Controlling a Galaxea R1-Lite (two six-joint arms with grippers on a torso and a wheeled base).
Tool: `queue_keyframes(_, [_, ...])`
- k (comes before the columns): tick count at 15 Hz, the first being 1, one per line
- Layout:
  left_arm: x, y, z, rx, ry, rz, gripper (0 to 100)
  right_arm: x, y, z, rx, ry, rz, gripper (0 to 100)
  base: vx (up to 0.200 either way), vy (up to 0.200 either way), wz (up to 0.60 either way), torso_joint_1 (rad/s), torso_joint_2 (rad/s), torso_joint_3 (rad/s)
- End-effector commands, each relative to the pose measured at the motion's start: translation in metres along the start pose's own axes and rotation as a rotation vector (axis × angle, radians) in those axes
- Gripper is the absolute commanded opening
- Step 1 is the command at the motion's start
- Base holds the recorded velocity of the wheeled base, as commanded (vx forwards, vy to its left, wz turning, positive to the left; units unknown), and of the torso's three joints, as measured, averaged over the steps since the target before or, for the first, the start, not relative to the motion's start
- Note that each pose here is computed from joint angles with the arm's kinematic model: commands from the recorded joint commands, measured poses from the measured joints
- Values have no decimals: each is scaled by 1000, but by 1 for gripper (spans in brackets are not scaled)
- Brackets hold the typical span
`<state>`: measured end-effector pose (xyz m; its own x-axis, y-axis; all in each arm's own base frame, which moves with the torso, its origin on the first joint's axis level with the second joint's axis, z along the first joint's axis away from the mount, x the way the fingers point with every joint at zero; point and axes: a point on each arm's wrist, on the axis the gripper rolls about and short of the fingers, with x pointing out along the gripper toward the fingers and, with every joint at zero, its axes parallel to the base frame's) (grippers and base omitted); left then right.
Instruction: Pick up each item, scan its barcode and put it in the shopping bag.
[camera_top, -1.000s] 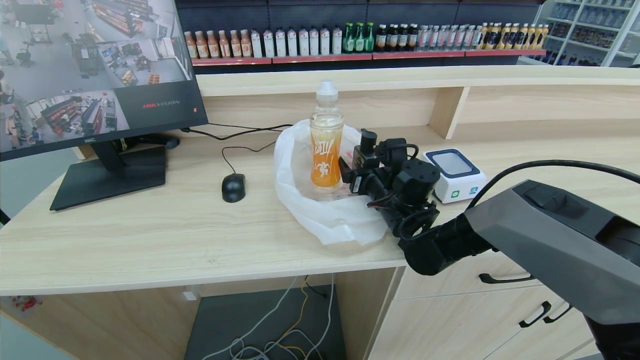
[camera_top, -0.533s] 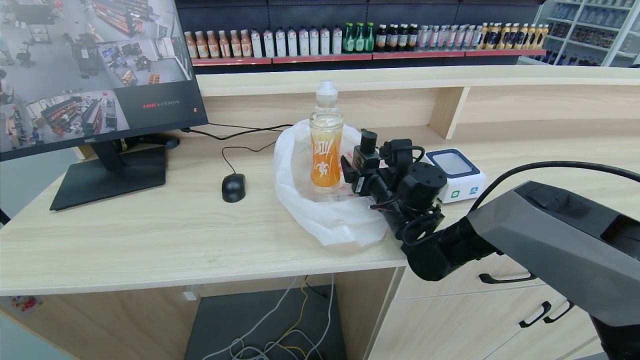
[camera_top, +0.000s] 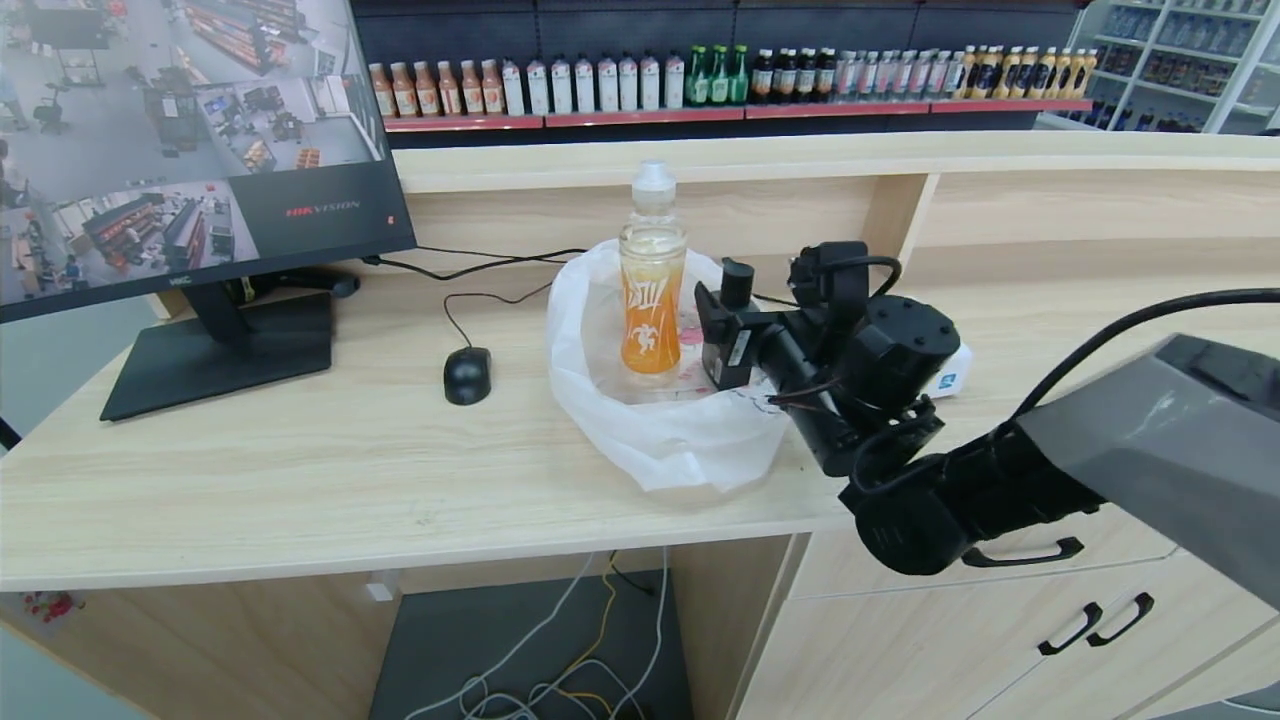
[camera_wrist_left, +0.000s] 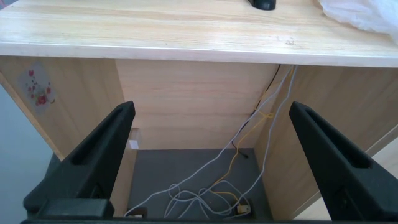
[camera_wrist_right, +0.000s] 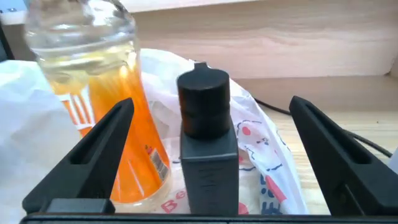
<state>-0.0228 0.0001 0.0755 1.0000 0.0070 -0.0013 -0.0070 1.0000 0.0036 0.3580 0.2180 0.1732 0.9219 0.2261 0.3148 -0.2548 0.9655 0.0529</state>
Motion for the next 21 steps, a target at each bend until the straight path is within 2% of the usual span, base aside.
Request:
queue_keyframes(1, [0,0,0,-1,0,1,100,-24,-5,44,14,-41,-9,100,0,0,0,0,0,0])
queue_keyframes(3, [0,0,0,-1,0,1,100,-50,-15,59,14,-33,-11,100,0,0,0,0,0,0])
queue_keyframes(5, [0,0,0,1,0,1,100,-74,-28,64,5,-27,-35,100,0,0,0,0,0,0])
queue_keyframes(8, [0,0,0,4,2,-1,100,-137,-59,78,-14,-7,-104,100,0,0,0,0,0,0])
queue_keyframes(13, [0,0,0,6,0,-1,100,-223,-94,96,-41,12,-153,100,0,0,0,0,0,0])
queue_keyframes(16, [0,0,0,6,0,-1,100,-265,-103,96,-43,21,-155,100,0,0,0,0,0,0])
queue_keyframes(18, [0,0,0,6,0,-1,100,-277,-107,101,-48,25,-186,100,0,0,0,0,0,0])
queue_keyframes(21, [0,0,0,-1,0,1,100,-328,-115,101,-70,133,-108,100,0,0,0,0,0,0])
